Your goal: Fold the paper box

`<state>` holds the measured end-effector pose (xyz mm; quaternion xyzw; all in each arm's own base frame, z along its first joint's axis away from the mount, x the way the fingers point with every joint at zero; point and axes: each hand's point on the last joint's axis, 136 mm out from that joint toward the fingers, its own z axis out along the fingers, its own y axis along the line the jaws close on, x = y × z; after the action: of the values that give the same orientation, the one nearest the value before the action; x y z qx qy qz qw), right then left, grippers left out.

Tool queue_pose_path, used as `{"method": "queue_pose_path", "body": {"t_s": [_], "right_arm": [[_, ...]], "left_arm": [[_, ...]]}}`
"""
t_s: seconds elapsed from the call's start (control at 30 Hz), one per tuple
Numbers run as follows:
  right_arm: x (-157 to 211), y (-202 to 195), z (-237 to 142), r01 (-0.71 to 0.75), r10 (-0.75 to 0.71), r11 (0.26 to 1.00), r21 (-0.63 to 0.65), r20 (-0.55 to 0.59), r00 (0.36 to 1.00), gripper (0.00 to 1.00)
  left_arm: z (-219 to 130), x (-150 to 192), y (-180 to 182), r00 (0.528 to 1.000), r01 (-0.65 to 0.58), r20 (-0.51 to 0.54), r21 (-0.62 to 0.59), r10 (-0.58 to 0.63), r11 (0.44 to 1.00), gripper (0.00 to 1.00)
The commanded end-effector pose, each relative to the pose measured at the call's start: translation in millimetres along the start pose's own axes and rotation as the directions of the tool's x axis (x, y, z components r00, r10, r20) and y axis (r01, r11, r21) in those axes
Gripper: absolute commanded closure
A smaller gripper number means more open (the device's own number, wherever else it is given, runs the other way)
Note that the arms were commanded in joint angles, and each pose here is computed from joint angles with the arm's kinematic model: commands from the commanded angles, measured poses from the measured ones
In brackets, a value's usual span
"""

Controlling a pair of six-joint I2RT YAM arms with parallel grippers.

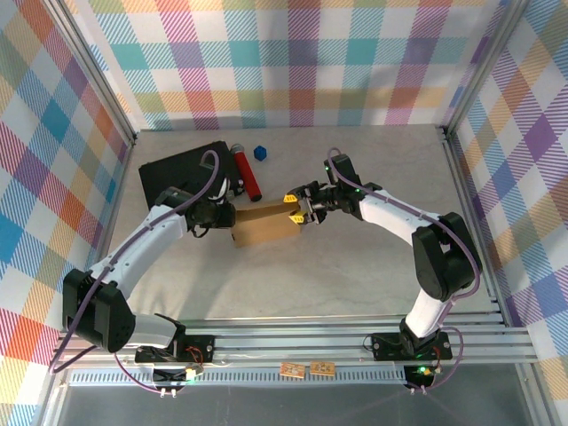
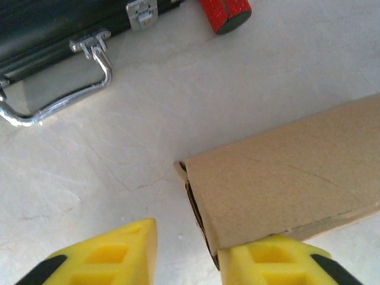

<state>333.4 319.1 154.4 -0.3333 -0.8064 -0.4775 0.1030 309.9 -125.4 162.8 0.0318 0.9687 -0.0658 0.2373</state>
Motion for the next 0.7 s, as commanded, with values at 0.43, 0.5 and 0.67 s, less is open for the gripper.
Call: {"method": "queue_pose_path", "body": {"t_s": [0.43,0.5,0.67], "right_arm": [[-7.2,-28.8,7.6,-0.031,0.029,0.997,0.076,0.026,0.999,0.62],[-7.3,-29.8,7.6,-0.031,0.029,0.996,0.078,0.025,0.999,0.62],[-6.8,-30.6,6.6,-0.028,0.026,0.996,0.079,0.028,0.999,0.63]], "left_arm": [[-43.2,-6.1,-29.2,0.596,0.797,-0.217,0.279,-0.773,0.536,0.36],[-36.5,-6.8,-27.2,0.516,0.849,-0.256,0.276,-0.818,0.450,0.36],[-25.1,-9.6,-18.9,0.347,0.921,-0.292,0.286,-0.891,0.265,0.36]]}}
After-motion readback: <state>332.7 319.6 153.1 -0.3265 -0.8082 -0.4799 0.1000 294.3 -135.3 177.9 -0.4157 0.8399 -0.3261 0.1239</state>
